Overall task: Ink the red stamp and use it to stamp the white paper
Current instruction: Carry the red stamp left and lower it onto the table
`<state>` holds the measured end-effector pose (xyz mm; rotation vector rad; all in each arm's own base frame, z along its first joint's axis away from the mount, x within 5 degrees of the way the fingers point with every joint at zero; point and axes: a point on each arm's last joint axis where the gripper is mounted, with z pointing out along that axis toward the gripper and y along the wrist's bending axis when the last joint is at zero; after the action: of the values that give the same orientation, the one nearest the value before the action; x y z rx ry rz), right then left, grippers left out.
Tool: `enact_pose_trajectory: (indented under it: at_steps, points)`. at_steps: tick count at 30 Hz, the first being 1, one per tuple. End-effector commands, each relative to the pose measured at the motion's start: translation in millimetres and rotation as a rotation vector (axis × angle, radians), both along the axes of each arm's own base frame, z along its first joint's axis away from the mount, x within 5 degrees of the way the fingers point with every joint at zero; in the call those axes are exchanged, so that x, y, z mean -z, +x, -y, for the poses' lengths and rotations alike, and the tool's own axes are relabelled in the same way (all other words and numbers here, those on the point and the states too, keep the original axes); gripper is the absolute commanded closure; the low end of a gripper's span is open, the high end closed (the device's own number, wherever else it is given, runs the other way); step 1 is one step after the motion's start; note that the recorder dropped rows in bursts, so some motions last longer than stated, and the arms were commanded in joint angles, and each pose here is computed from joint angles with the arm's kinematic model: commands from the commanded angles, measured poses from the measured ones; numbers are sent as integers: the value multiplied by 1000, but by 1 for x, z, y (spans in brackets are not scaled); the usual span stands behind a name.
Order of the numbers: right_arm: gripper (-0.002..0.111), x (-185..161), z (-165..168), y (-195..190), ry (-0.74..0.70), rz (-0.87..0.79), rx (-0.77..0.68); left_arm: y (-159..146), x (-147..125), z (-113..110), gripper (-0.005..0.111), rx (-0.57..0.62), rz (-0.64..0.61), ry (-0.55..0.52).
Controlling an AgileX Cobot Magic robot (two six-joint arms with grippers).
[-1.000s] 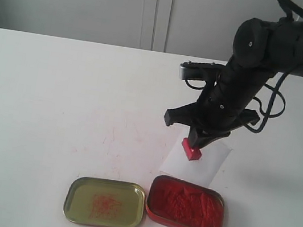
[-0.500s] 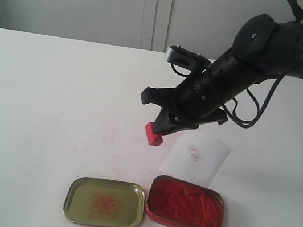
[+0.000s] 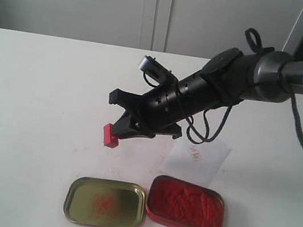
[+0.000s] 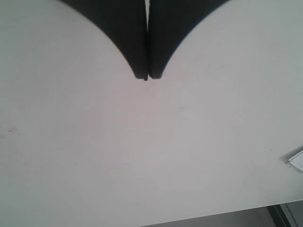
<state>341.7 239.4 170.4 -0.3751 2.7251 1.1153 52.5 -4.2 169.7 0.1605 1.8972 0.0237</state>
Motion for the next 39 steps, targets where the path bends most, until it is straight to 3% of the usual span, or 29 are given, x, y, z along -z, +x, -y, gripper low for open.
enact_pose_trajectory:
  at_steps: [1, 10, 32, 39]
  points:
    - [108, 13, -2, 1, -1, -18, -3, 0, 1, 0, 107, -3, 1, 0]
    - [108, 33, -6, 10, 109, -33, 22, 0, 1, 0, 107, -3, 1, 0]
    - [107, 50, 11, 21, 89, -44, 37, 0, 1, 0, 107, -3, 1, 0]
    - [96, 51, 11, 21, 83, -45, 44, 0, 1, 0, 107, -3, 1, 0]
